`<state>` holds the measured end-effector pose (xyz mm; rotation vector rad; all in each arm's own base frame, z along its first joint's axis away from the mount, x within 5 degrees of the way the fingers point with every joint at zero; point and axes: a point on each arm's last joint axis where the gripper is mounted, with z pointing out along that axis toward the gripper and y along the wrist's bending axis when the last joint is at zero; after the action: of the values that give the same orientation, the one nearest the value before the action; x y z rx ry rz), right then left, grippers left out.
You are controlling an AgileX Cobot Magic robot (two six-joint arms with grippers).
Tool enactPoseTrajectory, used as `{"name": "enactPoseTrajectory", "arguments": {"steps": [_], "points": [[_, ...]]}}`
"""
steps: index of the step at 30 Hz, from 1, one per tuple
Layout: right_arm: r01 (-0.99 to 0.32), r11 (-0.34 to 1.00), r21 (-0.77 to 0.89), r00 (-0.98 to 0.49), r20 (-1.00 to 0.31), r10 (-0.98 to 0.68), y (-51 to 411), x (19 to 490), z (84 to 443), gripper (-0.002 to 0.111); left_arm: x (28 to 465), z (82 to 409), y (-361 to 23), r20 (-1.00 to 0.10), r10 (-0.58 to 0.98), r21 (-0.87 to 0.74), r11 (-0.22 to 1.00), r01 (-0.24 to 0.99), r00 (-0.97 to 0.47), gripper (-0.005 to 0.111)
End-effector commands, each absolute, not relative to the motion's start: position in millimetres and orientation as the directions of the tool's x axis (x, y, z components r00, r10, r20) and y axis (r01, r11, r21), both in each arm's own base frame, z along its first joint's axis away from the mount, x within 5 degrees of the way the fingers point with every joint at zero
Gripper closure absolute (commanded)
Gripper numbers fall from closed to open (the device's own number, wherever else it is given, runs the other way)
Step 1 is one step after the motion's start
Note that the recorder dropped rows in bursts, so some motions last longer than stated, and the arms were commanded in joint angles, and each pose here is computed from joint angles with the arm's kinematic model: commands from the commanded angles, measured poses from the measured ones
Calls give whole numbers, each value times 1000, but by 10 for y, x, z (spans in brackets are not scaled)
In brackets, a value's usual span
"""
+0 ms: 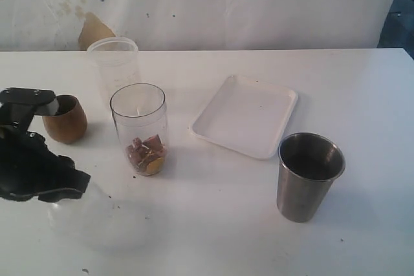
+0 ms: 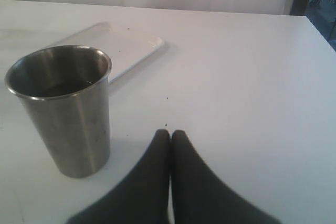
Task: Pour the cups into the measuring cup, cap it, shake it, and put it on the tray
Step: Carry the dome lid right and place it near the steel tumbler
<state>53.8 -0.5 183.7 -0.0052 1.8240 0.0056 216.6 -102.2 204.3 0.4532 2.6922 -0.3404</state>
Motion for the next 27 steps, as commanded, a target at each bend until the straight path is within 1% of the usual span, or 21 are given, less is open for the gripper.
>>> {"name": "enactPoseTrajectory", "arguments": {"steps": [1, 4, 7, 10, 11, 13, 16, 18, 20, 27], "points": [[-2, 1000, 3, -246, -969, 2, -8, 537, 1829, 108, 1818, 2210, -1543, -489, 384, -239, 804, 544, -783, 107], [-2, 1000, 3, -246, -969, 2, -8, 537, 1829, 108, 1725, 2200, -1808, -552, 384, -260, 765, 590, -741, 107], [-2, 1000, 3, -246, -969, 2, -8, 537, 1829, 108, 1765, 2149, -1944, -599, 343, -269, 765, 585, -723, 107], [-2, 1000, 3, -246, -969, 2, -8, 537, 1829, 108, 1865, 2138, -2052, -597, 343, -270, 766, 584, -725, 106], [-2, 1000, 3, -246, -969, 2, -8, 537, 1829, 108, 1893, 2130, -2086, -588, 349, -271, 765, 584, -730, 103], [-2, 1000, 3, -246, -969, 2, -8, 537, 1829, 108, 1951, 2167, -2155, -588, 355, -273, 759, 592, -727, 90], [-2, 1000, 3, -246, -969, 2, -8, 537, 1829, 108, 1993, 2248, -2212, -597, 368, -270, 744, 611, -713, 60], [-2, 1000, 3, -246, -969, 2, -8, 537, 1829, 108, 1999, 2269, -2221, -601, 376, -266, 738, 620, -705, 46], [-2, 1000, 3, -246, -969, 2, -8, 537, 1829, 108, 1999, 2269, -2221, -601, 376, -266, 738, 620, -705, 42], [-2, 1000, 3, -246, -969, 2, -8, 537, 1829, 108, 1996, 2284, -2218, -605, 373, -266, 737, 621, -703, 43]]}}
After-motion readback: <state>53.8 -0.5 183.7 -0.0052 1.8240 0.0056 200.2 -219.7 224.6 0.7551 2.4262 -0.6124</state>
